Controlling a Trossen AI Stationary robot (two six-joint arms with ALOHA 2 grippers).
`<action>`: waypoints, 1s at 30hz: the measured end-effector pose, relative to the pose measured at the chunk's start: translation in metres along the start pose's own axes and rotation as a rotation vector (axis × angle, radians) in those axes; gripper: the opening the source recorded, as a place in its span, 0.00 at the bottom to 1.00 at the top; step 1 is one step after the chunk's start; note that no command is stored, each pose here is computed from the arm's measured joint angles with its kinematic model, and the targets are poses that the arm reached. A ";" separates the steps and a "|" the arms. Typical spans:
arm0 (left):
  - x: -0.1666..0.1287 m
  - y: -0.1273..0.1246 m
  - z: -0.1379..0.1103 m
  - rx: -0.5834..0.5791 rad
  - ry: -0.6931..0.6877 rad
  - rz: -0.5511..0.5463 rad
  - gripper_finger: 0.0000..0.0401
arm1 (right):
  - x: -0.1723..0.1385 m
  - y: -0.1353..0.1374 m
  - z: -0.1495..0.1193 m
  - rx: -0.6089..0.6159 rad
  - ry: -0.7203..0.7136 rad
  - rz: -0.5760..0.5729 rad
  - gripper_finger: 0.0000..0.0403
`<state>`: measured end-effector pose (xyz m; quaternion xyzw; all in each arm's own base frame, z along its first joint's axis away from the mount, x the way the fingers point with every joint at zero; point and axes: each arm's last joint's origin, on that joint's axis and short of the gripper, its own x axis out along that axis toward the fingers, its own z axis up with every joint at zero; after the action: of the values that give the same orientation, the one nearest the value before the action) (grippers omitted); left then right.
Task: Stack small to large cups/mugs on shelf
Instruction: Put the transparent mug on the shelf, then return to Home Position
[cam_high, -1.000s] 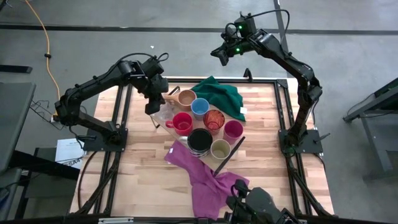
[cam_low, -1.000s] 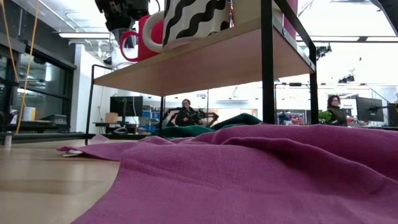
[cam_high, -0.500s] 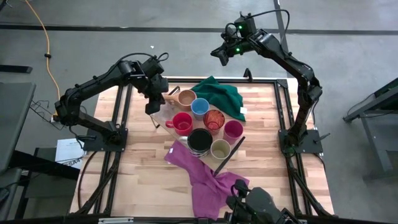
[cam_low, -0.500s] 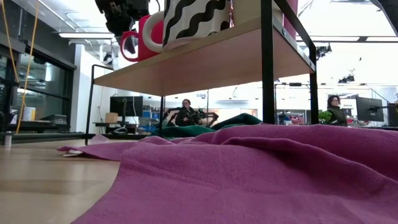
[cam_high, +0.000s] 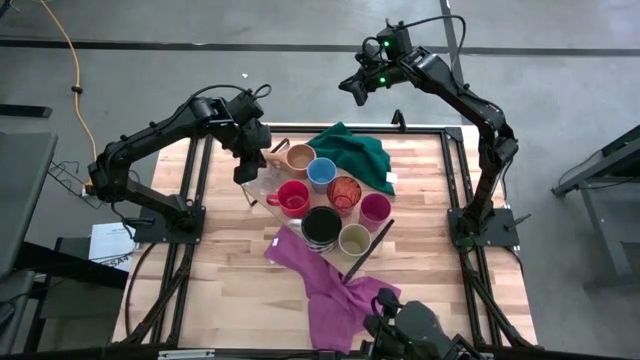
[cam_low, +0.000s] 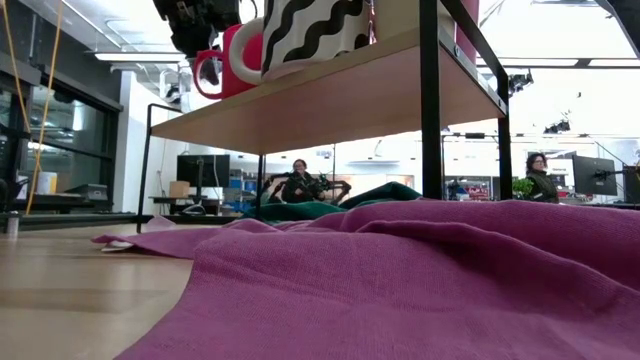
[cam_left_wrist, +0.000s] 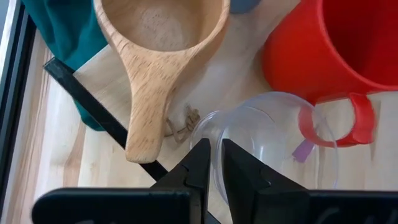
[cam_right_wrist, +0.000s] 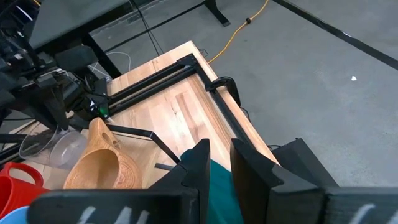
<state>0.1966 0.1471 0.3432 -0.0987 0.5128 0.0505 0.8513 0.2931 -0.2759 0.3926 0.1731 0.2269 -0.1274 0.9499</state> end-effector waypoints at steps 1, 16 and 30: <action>-0.001 -0.001 0.000 0.006 -0.007 -0.006 0.08 | 0.000 0.000 0.000 0.000 0.000 0.000 0.14; -0.023 -0.009 -0.005 0.040 -0.108 0.043 0.08 | 0.000 0.000 0.000 0.006 -0.002 0.000 0.14; -0.087 -0.034 -0.010 0.142 -0.544 0.214 0.08 | -0.027 0.020 0.034 0.007 -0.268 0.211 0.14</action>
<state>0.1538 0.1131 0.4198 0.0329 0.2758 0.1284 0.9520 0.2896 -0.2670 0.4391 0.1810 0.0784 -0.0499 0.9791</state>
